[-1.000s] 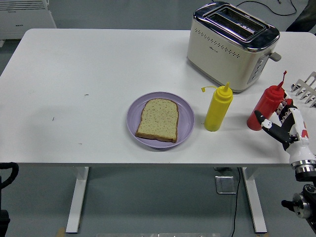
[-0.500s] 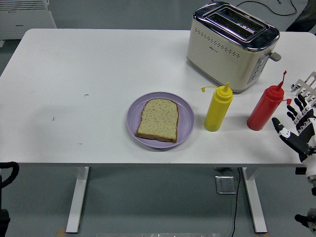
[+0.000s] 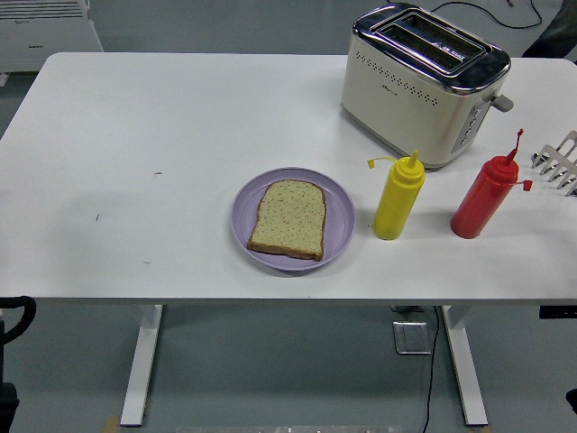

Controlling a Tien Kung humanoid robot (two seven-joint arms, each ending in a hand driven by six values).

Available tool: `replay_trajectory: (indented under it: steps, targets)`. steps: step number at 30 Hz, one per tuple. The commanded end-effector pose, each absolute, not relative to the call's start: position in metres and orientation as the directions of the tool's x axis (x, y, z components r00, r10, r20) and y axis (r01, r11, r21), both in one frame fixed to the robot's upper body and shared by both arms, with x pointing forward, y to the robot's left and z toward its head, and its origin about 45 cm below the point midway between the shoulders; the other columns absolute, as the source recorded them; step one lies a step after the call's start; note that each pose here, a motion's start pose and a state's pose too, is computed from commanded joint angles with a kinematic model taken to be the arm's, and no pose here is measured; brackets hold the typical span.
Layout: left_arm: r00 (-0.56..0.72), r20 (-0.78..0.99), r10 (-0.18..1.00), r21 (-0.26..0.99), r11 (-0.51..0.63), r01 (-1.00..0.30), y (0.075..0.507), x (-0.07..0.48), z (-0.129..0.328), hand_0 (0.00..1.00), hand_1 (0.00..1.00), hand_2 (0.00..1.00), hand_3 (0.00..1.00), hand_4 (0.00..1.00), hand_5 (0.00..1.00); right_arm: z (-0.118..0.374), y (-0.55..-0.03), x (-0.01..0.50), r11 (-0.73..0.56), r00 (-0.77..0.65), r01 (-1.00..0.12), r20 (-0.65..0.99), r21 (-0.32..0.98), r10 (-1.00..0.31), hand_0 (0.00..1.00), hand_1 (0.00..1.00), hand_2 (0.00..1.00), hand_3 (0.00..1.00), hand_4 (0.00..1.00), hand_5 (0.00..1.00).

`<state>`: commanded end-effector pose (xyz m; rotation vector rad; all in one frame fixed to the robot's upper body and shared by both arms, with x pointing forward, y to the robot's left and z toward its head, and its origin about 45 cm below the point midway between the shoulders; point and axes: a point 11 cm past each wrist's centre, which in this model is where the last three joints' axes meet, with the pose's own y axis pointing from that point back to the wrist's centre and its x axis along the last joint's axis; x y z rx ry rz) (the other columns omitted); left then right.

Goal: Pick up the cup,pour liquid into bread,place the cup on the desk

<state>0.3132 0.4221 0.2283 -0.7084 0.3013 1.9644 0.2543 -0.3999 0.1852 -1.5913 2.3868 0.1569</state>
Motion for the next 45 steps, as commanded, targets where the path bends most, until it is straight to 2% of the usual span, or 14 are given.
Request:
replay_trajectory:
  steps: [2,3,6,8,9,12,14,15,20,21,32,33,45]
  targets:
    - [-0.342,-0.596,0.727,-0.087,-0.482,-0.872,0.422,0.313,0.228,0.721,0.735,0.729,0.664,0.639,0.998,0.189,-0.402,0.257,0.399,-0.358,-0.916,-0.345,-0.052,-0.868,0.81,0.782,0.824,0.864,0.705,0.108]
    - [-0.342,-0.595,0.727,-0.087,-0.482,-0.872,0.422,0.313,0.228,0.721,0.735,0.729,0.665,0.639,0.998,0.189,-0.403,0.257,0.403,-0.359,-0.914,-0.371,-0.045,-0.856,0.794,0.749,0.782,0.825,0.624,0.177]
    - [-0.342,-0.596,0.727,-0.086,-0.481,-0.872,0.422,0.313,0.228,0.721,0.735,0.729,0.665,0.639,0.998,0.192,-0.407,0.263,0.41,-0.347,-0.912,-0.494,-0.02,-0.797,0.794,0.749,0.782,0.825,0.624,0.177]
    - [-0.342,-0.596,0.726,-0.086,-0.482,-0.872,0.421,0.313,0.228,0.721,0.735,0.729,0.665,0.639,0.998,0.191,-0.409,0.266,0.413,-0.345,-0.911,-0.542,-0.004,-0.766,0.794,0.749,0.782,0.825,0.624,0.177]
    - [-0.343,-0.596,0.726,-0.085,-0.482,-0.872,0.421,0.313,0.227,0.72,0.735,0.729,0.665,0.639,0.998,0.192,-0.409,0.268,0.412,-0.343,-0.911,-0.556,-0.001,-0.757,0.786,0.746,0.77,0.819,0.601,0.224]
    - [-0.345,-0.596,0.725,-0.083,-0.483,-0.872,0.422,0.312,0.227,0.72,0.735,0.729,0.665,0.639,0.998,0.196,-0.412,0.277,0.4,-0.317,-0.916,-0.608,-0.001,-0.728,0.786,0.746,0.77,0.819,0.601,0.224]
    - [-0.345,-0.597,0.725,-0.083,-0.483,-0.871,0.422,0.312,0.227,0.72,0.735,0.729,0.665,0.639,0.998,0.199,-0.413,0.281,0.396,-0.308,-0.918,-0.619,-0.005,-0.723,0.786,0.746,0.77,0.819,0.601,0.224]
    - [-0.345,-0.597,0.724,-0.083,-0.484,-0.871,0.422,0.312,0.227,0.721,0.735,0.729,0.665,0.639,0.998,0.2,-0.413,0.284,0.394,-0.304,-0.919,-0.622,-0.007,-0.721,0.783,0.744,0.769,0.816,0.596,0.296]
    - [-0.346,-0.597,0.724,-0.085,-0.486,-0.87,0.423,0.312,0.227,0.721,0.735,0.729,0.665,0.639,0.998,0.204,-0.417,0.295,0.383,-0.291,-0.924,-0.624,-0.014,-0.725,0.783,0.744,0.769,0.816,0.596,0.296]
    - [-0.346,-0.598,0.723,-0.086,-0.487,-0.869,0.423,0.312,0.228,0.721,0.735,0.729,0.664,0.639,0.998,0.205,-0.417,0.297,0.381,-0.288,-0.924,-0.625,-0.017,-0.726,0.785,0.745,0.768,0.815,0.602,0.351]
    - [-0.346,-0.598,0.722,-0.088,-0.489,-0.868,0.424,0.312,0.229,0.721,0.735,0.729,0.664,0.639,0.998,0.204,-0.42,0.306,0.391,-0.294,-0.92,-0.619,-0.022,-0.728,0.786,0.746,0.769,0.813,0.601,0.375]
    - [-0.346,-0.599,0.722,-0.088,-0.489,-0.868,0.424,0.312,0.229,0.721,0.735,0.729,0.665,0.638,0.998,0.203,-0.42,0.306,0.391,-0.294,-0.92,-0.619,-0.022,-0.728,0.783,0.746,0.769,0.814,0.608,0.401]
    - [-0.346,-0.6,0.721,-0.089,-0.491,-0.867,0.424,0.312,0.229,0.721,0.735,0.729,0.665,0.638,0.998,0.201,-0.417,0.307,0.384,-0.292,-0.923,-0.613,-0.02,-0.734,0.783,0.746,0.77,0.811,0.615,0.405]
